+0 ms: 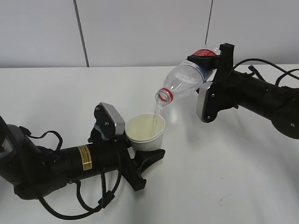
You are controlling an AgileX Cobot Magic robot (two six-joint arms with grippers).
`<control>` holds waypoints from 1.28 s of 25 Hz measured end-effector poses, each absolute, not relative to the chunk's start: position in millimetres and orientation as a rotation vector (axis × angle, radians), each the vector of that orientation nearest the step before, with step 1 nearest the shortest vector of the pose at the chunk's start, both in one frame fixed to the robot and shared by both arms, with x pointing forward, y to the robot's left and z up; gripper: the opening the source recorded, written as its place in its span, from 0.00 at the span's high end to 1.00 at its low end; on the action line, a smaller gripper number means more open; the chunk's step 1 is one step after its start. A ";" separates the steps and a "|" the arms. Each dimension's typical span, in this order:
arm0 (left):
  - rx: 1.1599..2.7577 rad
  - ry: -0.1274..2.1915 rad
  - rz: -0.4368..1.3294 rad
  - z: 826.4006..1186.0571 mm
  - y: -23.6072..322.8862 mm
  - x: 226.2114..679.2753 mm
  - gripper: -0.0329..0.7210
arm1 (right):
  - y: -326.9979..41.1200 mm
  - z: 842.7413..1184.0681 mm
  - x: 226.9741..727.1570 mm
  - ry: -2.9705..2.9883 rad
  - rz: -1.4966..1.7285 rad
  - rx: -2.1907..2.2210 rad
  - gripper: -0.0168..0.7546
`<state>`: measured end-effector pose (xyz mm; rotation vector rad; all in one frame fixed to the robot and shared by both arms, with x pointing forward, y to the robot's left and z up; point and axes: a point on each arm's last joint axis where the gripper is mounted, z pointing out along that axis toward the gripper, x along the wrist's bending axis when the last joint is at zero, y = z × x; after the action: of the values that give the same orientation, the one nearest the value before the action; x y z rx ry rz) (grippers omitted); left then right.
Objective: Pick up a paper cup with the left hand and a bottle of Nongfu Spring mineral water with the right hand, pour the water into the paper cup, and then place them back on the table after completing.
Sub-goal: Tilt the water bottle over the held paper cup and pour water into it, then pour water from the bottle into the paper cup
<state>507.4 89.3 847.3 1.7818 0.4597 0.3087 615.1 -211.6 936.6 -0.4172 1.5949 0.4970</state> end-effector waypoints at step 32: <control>1.787 0.449 0.303 847.1 88.9 506.5 0.45 | -211.4 937.3 615.2 1.582 0.483 -0.434 0.43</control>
<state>506.5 88.9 847.1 1.7871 0.4494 0.3026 615.2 -211.4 937.3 -0.4340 1.5824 0.4830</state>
